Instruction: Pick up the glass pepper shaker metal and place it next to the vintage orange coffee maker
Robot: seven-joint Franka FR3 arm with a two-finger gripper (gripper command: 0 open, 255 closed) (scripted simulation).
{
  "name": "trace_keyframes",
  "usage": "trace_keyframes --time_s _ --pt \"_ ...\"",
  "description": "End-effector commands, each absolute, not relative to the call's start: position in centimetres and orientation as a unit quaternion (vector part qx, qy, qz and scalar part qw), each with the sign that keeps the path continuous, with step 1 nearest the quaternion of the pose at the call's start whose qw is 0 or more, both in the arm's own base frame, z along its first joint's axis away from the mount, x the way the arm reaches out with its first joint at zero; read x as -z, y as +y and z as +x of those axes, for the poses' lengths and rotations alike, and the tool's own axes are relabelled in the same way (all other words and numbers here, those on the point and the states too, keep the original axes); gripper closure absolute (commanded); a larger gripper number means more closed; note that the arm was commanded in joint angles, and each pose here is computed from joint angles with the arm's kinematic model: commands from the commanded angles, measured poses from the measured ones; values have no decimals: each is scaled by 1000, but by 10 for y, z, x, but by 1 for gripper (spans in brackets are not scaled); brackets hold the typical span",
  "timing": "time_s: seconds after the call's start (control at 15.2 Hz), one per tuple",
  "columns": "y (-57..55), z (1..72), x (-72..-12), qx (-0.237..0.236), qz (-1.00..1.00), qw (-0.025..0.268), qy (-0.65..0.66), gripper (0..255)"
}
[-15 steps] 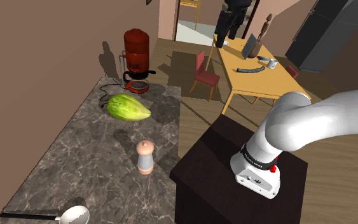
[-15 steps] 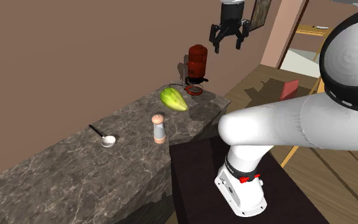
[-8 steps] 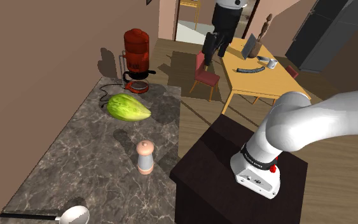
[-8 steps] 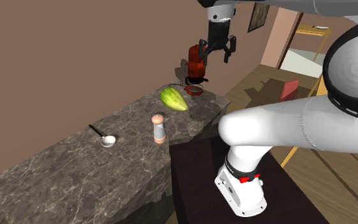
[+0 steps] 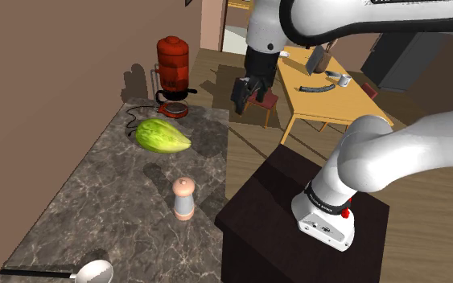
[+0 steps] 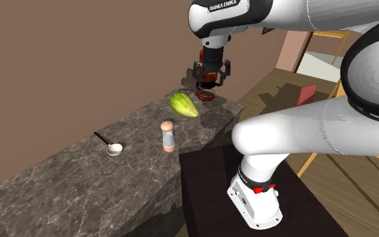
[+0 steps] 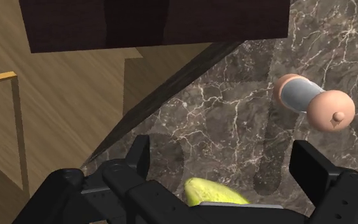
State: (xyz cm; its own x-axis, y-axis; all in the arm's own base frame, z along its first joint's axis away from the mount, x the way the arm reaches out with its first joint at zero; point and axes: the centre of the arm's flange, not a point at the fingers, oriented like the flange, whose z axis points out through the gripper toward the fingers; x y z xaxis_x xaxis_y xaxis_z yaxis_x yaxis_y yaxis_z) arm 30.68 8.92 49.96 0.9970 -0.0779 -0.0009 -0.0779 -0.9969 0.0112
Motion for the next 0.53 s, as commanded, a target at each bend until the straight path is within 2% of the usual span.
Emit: trace_keyframes --time_s 0.0,0.46 --pt "105 308 -477 0 999 -1 -47 0" --pt "162 319 -410 1 997 -22 -70 0"
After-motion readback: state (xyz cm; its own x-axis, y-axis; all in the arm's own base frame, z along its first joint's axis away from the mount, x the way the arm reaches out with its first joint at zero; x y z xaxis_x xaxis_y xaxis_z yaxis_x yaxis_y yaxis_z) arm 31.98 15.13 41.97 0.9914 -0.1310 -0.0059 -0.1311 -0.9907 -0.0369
